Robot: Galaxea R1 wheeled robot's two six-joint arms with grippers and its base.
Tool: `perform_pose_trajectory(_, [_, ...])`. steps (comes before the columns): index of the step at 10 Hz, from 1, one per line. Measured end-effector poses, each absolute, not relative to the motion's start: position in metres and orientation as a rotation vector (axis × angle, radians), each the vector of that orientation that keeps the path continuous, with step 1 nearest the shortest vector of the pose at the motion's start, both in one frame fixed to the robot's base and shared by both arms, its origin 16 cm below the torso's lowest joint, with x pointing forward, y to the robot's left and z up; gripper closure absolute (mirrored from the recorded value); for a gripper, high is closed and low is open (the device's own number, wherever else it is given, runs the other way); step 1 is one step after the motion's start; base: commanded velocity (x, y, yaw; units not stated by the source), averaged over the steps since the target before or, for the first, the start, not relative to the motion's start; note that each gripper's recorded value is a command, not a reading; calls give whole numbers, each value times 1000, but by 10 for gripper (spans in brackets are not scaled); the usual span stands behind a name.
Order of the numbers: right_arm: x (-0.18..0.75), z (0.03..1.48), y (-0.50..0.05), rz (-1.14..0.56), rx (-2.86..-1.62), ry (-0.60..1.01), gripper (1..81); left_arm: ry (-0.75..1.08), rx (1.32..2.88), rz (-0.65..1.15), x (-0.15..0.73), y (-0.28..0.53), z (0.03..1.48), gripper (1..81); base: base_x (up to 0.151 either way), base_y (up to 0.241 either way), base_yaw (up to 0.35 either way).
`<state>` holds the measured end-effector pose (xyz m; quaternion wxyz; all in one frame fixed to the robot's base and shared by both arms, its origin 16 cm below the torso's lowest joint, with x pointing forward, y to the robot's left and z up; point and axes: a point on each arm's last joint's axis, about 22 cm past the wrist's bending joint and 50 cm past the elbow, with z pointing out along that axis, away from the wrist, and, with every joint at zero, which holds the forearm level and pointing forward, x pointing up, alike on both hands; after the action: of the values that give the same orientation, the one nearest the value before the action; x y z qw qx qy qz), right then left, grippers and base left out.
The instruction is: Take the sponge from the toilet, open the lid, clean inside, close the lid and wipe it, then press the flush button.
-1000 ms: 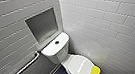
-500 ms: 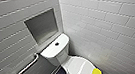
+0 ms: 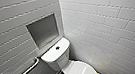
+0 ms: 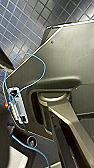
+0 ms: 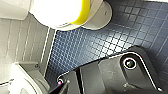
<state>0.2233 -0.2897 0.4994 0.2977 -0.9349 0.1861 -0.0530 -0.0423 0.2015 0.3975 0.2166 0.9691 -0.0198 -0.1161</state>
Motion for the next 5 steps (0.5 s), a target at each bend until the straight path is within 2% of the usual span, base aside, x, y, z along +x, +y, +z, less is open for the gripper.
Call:
perform_pose_trajectory(3, [253,487,-297,-193,-2489,492,10,-58,2690,-313,-36,194,382,10,0,0,0])
perform_pose_trajectory(5, [253,469,-308,-165,-2508,532,10,-55,2698,-344,-39,194,371,10,0,0,0])
